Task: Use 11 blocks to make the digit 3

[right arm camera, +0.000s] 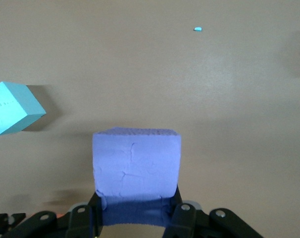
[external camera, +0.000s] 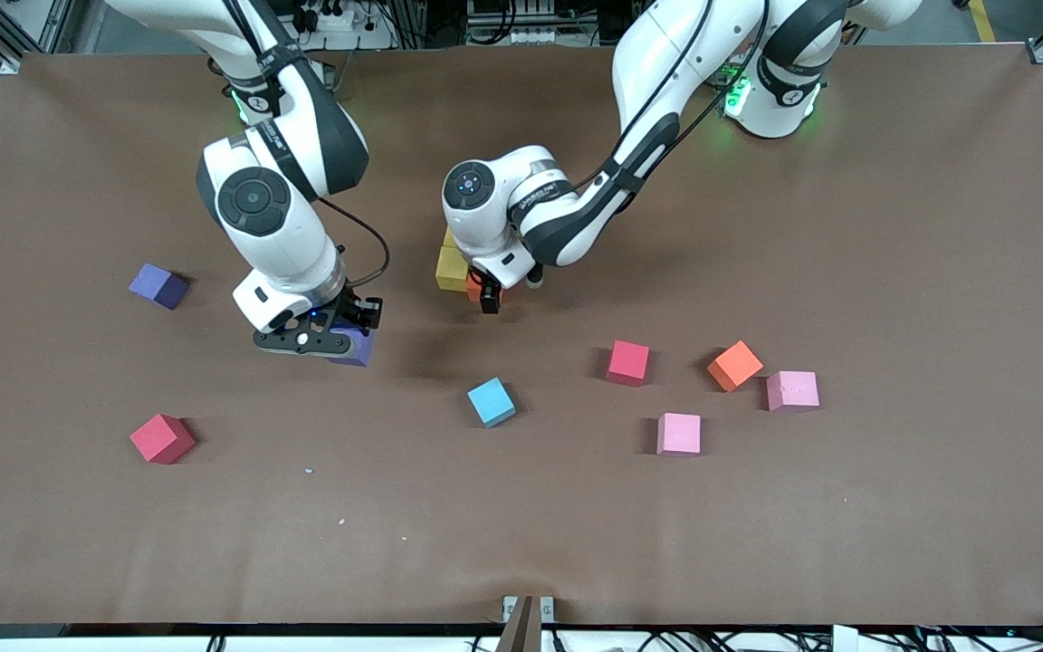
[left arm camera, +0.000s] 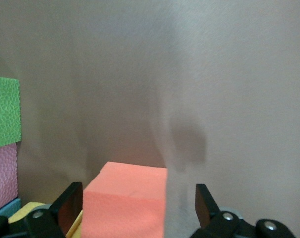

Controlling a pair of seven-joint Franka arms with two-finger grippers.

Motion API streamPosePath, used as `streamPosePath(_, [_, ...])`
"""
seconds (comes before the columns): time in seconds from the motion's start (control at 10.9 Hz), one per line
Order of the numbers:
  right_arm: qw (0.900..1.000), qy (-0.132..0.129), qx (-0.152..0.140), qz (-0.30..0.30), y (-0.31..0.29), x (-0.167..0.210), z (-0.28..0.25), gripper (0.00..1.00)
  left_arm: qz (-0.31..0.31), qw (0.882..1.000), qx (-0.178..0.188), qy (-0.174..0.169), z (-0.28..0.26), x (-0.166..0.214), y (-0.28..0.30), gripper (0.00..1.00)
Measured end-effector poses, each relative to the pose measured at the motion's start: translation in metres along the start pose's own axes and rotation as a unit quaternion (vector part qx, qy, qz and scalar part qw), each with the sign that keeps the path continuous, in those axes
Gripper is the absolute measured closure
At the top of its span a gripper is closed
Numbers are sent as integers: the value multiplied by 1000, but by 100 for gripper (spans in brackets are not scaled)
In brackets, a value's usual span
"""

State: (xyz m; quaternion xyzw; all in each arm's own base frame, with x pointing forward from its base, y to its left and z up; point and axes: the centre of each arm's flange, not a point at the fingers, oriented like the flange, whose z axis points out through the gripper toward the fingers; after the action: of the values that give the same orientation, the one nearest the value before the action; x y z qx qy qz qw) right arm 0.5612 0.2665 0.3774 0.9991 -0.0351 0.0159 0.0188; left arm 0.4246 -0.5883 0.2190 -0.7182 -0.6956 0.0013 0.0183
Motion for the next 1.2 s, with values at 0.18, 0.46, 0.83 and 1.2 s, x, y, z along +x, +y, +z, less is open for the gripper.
streamPosePath(0.18, [1000,6,8,1,-8,-5,8,48,-13,1000,-9,5,-41,13,16,0])
streamPosePath(0.46, [999,28,41,11,-38,-35,47,48,-7,1000,-20,13,-91,46,44,0])
streamPosePath(0.83, [998,20,54,15,-82,-73,89,48,46,999,0,23,-80,126,107,0])
streamPosePath(1.2, [998,17,56,1,-88,-99,126,48,125,992,31,20,-58,200,147,0])
